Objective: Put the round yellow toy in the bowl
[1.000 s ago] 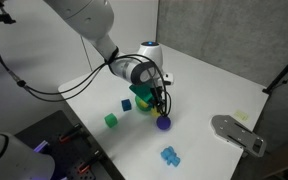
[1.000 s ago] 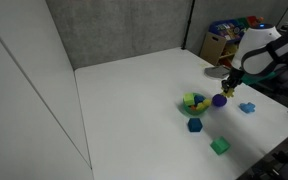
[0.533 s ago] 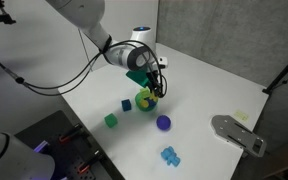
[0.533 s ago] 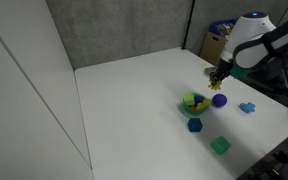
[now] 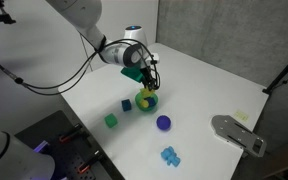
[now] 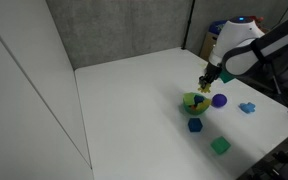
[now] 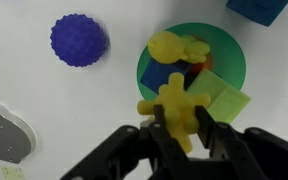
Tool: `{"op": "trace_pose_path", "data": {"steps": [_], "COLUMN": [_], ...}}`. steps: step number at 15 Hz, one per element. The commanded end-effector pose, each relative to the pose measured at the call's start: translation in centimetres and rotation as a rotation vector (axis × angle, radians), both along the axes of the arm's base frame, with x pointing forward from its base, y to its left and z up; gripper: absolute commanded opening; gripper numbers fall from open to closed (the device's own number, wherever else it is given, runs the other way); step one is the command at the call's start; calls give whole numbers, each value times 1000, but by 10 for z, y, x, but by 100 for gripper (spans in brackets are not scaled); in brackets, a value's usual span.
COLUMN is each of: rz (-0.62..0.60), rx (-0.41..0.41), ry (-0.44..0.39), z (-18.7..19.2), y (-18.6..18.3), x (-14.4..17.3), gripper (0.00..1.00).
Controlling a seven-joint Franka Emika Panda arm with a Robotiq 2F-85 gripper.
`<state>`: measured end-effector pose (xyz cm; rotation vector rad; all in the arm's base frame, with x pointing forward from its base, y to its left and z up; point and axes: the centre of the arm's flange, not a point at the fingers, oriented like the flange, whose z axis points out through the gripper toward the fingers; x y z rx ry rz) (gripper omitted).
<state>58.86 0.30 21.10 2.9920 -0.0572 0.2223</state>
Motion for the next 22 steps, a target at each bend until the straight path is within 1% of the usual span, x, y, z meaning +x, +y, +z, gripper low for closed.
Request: {"op": "trace_pose_path", "data": {"steps": [1,5,6,7,9,11,12,13,17,22], "rz": [6,27,30,33,37,40,41,44,47,44], "rx": [-14,-16,-17,-18,-17,-17,-14,-14,-2,19], "ry": [-9,-4,-2,0,5,5,4,0,-11,-38], "z": [-22,-44,-48,-51,-52,-49,-44,-41,-18,28], "y": [7,13,14,14,15,16,16,16,16,12], "x": [12,11,10,9,6,3,0,-1,-9,-21], "gripper": [11,13,59,61,74,92,98,100,100,100]}}
